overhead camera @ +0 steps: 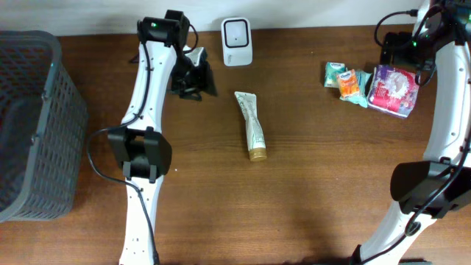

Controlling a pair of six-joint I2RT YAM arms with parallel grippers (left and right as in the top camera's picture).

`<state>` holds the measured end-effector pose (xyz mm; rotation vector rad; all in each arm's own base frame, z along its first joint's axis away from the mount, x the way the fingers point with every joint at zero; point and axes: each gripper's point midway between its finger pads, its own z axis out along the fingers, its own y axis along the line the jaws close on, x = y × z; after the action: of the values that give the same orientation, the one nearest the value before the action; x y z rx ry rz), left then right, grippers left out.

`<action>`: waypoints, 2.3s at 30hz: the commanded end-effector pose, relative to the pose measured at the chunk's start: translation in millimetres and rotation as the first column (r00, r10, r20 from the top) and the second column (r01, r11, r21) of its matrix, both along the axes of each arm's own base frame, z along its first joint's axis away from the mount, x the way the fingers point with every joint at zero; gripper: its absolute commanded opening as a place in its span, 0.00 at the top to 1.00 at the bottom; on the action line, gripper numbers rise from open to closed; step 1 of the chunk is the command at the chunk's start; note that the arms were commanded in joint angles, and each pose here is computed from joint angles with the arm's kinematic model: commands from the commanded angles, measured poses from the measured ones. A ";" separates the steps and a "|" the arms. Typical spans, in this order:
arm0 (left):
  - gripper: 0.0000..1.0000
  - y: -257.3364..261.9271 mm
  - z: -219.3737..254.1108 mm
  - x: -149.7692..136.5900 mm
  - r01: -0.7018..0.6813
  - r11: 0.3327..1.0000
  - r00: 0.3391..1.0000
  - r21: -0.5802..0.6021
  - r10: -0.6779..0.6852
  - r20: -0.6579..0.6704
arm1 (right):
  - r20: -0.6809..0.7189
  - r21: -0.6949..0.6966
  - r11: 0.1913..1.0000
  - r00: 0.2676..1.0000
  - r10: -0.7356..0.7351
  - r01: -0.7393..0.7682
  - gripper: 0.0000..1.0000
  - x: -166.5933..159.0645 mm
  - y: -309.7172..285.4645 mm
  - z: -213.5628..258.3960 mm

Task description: Scan the item barcode

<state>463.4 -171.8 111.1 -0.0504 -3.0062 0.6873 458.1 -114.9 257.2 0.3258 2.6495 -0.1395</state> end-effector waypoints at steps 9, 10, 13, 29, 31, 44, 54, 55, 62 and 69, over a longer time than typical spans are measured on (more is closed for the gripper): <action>0.64 -121.9 -34.5 -16.2 0.121 0.993 0.989 0.003 -0.121 0.089 | -0.096 0.428 0.897 0.982 0.163 -0.107 0.01 7.8 89.8 -63.2; 0.62 -109.9 -46.0 -12.9 0.084 0.990 0.990 0.110 -0.095 0.100 | -0.124 0.436 0.895 0.979 0.163 -0.094 0.01 4.1 90.4 -72.9; 0.58 -68.8 -81.1 -15.8 0.049 0.948 0.995 0.315 -0.073 0.065 | -0.144 0.442 0.893 0.976 0.164 -0.085 0.01 0.6 91.1 -77.9; 0.01 153.6 31.6 30.8 -0.369 0.840 0.928 0.398 0.308 0.211 | -0.094 0.457 0.702 0.755 0.649 -0.547 0.01 1.1 310.4 -132.1; 0.01 166.6 31.6 31.0 -0.387 0.823 0.921 0.415 0.324 0.217 | -0.143 0.471 0.648 0.673 0.725 -0.598 0.00 -12.1 342.6 -170.0; 0.01 165.9 31.6 31.1 -0.386 0.824 0.921 0.414 0.323 0.218 | -0.200 0.568 0.557 0.555 0.807 -0.606 0.58 -42.3 407.0 -265.2; 0.01 165.9 31.6 31.1 -0.386 0.824 0.921 0.414 0.323 0.218 | 0.358 0.782 0.168 0.654 0.667 -0.600 0.96 19.1 384.9 -51.3; 0.01 165.9 31.7 31.2 -0.386 0.824 0.921 0.414 0.323 0.218 | 0.479 0.789 0.009 0.625 0.616 -0.614 0.96 20.8 375.3 -18.2; 0.01 165.9 31.7 31.2 -0.386 0.824 0.921 0.414 0.323 0.218 | 0.573 0.752 0.011 0.662 0.484 -0.659 0.96 74.0 347.3 18.2; 0.01 165.9 31.6 31.1 -0.386 0.824 0.921 0.414 0.323 0.218 | 0.556 0.733 0.089 0.669 0.492 -0.675 0.96 79.1 381.1 10.7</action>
<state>494.1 -10.0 130.1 0.5053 -3.2267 -0.0189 545.9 261.7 227.5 -0.4054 2.1905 1.6664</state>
